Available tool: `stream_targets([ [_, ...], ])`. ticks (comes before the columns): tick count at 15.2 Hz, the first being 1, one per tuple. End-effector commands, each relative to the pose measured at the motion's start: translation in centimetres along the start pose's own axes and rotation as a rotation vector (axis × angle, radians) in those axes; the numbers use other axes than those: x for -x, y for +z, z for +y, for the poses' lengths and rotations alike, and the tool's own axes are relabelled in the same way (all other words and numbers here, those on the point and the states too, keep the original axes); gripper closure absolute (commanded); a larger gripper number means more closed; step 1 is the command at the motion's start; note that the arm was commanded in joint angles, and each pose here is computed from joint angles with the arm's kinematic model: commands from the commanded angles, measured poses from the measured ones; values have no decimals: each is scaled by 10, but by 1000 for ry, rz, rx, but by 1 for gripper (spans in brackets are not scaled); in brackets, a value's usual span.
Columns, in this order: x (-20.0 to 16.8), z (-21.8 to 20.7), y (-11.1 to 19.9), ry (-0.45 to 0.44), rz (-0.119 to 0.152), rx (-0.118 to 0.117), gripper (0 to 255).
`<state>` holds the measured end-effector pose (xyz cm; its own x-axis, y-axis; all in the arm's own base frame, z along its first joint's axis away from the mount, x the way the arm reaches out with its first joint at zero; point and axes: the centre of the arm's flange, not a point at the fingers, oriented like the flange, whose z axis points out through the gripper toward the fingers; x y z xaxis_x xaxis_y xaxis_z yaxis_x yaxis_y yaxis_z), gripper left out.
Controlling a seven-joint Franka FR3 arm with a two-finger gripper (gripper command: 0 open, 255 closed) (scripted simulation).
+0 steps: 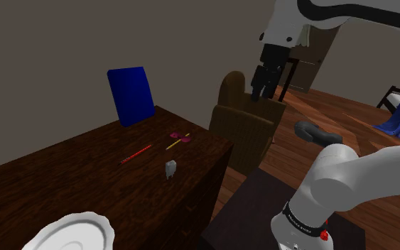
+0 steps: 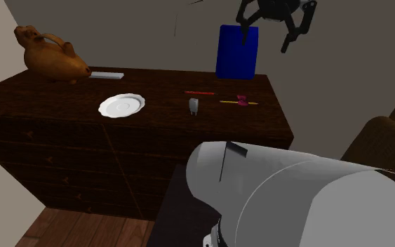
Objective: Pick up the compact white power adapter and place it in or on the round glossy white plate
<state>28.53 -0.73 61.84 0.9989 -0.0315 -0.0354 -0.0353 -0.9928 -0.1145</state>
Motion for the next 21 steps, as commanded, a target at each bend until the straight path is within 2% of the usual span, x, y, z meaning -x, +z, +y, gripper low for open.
stream_targets([
  [1, 0, 0, 0, 0, 0, 0, 0],
  [21, -117, -144, 195, 100, 7, 65, 0],
])
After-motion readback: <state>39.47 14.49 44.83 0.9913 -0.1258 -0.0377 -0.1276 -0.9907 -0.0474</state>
